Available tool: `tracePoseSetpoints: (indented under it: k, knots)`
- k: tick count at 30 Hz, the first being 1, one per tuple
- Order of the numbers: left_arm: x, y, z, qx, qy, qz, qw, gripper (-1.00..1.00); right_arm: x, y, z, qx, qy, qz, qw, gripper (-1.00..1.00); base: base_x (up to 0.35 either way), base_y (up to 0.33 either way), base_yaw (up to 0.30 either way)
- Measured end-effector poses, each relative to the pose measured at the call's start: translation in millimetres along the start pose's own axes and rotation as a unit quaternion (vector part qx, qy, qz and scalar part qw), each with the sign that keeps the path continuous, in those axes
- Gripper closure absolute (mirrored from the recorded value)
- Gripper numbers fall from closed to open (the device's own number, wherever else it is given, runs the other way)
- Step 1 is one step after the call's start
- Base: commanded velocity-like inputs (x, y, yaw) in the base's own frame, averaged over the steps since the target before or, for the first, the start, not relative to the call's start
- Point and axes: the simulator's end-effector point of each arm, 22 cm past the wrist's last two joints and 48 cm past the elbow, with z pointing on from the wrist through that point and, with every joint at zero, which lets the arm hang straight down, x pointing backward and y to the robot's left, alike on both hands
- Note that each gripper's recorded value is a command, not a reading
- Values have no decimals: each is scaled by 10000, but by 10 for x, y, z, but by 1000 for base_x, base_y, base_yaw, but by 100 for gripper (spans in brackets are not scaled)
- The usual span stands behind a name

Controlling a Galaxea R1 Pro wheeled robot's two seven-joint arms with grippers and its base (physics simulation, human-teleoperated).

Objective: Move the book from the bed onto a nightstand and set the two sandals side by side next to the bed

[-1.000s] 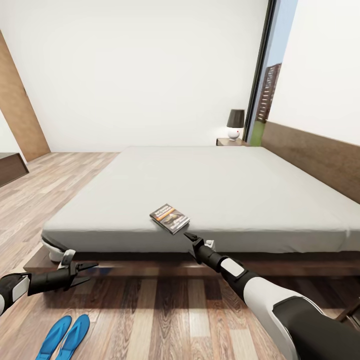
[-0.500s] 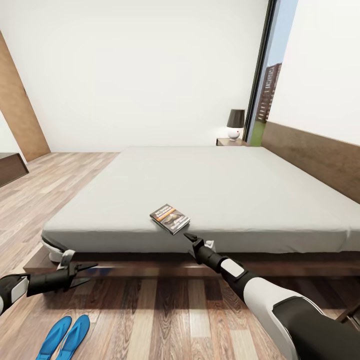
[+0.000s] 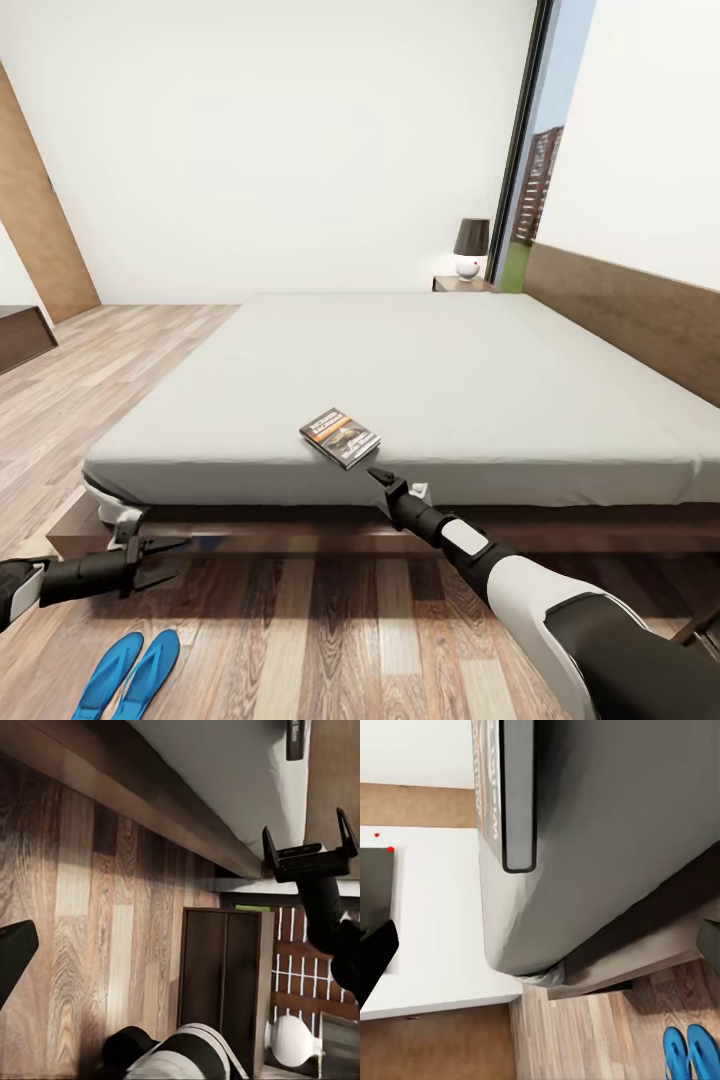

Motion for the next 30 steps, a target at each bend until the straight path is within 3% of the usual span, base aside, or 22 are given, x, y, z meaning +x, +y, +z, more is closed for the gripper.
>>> tracePoseSetpoints:
  k: [8,30]
  knots:
    - [80,39,-2,-79,173,10,9998,-100,9,-15,-10,-11,7,23,10000,-100,0,0,0]
    - [91,42,0,-87,195,11,9998,-100,16,-15,-9,-20,7,14,10000,-100,1,0,0]
